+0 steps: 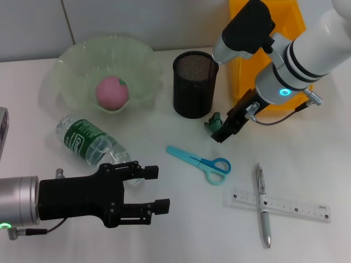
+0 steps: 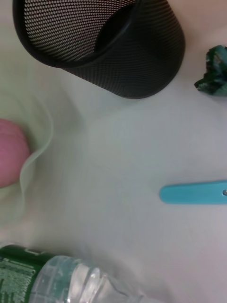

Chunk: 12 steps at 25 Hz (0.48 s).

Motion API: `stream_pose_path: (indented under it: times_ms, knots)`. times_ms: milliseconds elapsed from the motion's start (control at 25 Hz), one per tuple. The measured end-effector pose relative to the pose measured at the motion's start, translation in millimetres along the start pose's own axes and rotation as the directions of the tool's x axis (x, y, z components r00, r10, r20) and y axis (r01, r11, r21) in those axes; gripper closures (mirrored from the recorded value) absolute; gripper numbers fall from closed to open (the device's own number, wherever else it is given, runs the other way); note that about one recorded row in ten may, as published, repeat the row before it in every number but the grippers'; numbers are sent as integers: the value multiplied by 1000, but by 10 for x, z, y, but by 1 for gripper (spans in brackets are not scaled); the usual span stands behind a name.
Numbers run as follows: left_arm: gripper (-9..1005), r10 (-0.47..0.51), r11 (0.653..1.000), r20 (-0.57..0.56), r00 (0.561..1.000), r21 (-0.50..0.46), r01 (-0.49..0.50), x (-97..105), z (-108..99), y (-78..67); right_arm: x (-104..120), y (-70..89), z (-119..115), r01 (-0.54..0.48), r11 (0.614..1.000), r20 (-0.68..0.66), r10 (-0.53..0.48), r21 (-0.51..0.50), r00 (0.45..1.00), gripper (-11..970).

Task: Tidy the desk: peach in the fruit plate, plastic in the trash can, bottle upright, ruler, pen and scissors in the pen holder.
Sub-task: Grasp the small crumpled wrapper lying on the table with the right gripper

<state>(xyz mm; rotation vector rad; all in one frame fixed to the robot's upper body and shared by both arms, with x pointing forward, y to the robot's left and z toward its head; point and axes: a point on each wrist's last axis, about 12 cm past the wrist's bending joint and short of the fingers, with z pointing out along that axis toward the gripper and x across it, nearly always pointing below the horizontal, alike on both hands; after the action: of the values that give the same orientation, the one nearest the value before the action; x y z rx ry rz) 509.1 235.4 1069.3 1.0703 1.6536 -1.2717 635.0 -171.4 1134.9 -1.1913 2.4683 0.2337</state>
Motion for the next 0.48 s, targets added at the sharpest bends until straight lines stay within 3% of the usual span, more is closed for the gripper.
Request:
stream_pose_path:
  times_ms: [480]
  knots:
    - [195,1,1000,-1,1000,3,-1,-15,10,8,-9,51,114,29,1000,5,-29,12,1000,210]
